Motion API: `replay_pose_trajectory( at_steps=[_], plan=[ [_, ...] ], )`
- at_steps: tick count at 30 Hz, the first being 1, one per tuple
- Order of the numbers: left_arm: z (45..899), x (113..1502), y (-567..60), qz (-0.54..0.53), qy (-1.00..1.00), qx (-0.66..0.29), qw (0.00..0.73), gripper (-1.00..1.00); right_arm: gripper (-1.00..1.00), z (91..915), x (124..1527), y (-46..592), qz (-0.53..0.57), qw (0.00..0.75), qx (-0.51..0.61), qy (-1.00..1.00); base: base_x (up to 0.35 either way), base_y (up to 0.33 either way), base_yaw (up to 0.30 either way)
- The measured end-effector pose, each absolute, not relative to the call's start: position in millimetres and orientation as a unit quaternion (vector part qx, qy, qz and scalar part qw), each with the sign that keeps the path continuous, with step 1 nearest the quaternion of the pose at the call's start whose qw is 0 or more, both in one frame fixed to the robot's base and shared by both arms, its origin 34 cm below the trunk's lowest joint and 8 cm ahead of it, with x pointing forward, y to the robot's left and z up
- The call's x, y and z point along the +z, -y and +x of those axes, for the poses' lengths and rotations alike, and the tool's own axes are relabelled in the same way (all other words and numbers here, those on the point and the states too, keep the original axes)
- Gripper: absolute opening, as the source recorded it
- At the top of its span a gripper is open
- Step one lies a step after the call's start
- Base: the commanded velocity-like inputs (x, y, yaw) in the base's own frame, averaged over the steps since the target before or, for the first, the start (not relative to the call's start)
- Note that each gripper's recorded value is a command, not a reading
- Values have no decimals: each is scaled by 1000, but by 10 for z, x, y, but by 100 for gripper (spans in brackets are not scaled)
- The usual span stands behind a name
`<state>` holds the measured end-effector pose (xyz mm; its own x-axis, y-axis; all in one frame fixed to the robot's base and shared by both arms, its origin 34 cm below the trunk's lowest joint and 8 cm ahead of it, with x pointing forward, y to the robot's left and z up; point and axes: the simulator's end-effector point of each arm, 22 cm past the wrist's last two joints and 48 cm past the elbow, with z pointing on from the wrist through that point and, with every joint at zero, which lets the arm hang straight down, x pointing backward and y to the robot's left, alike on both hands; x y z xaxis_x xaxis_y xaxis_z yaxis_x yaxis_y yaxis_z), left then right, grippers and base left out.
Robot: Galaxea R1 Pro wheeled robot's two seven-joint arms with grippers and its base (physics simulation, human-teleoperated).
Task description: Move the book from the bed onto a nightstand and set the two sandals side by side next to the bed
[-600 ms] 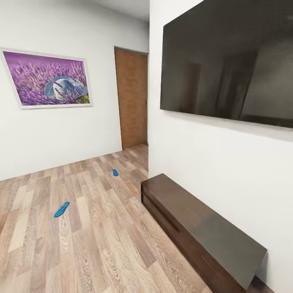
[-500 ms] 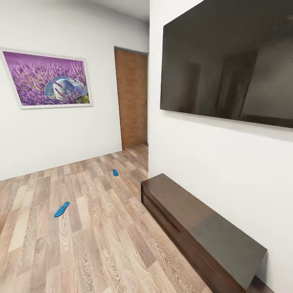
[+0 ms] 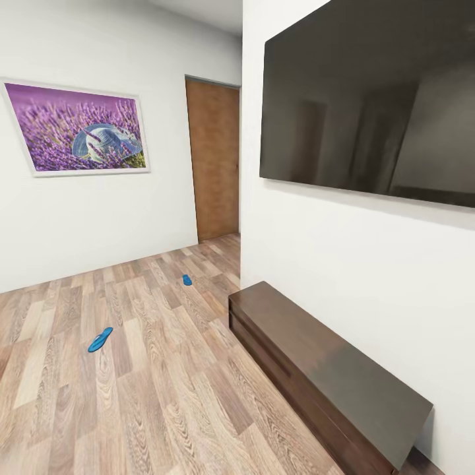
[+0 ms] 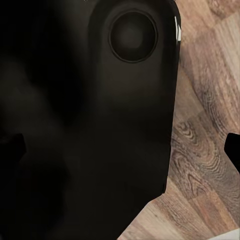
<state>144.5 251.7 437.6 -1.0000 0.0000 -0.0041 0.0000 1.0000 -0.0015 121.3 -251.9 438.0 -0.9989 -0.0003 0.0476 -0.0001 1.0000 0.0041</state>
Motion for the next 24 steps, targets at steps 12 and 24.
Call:
replay_pose_trajectory(
  at_steps=[12, 24],
  plan=[
    [1638, 4381, -2534, 1, -1000, 0, 29, 100, 100, 1365, 4376, 2542, -4, 0, 0, 1000, 0, 0, 0],
    [3858, 5052, -2436, -2, -950, -4, 311, 100, 100, 2892, 4602, 2626, -5, -178, 6, 984, 0, 0, 0]
  ],
)
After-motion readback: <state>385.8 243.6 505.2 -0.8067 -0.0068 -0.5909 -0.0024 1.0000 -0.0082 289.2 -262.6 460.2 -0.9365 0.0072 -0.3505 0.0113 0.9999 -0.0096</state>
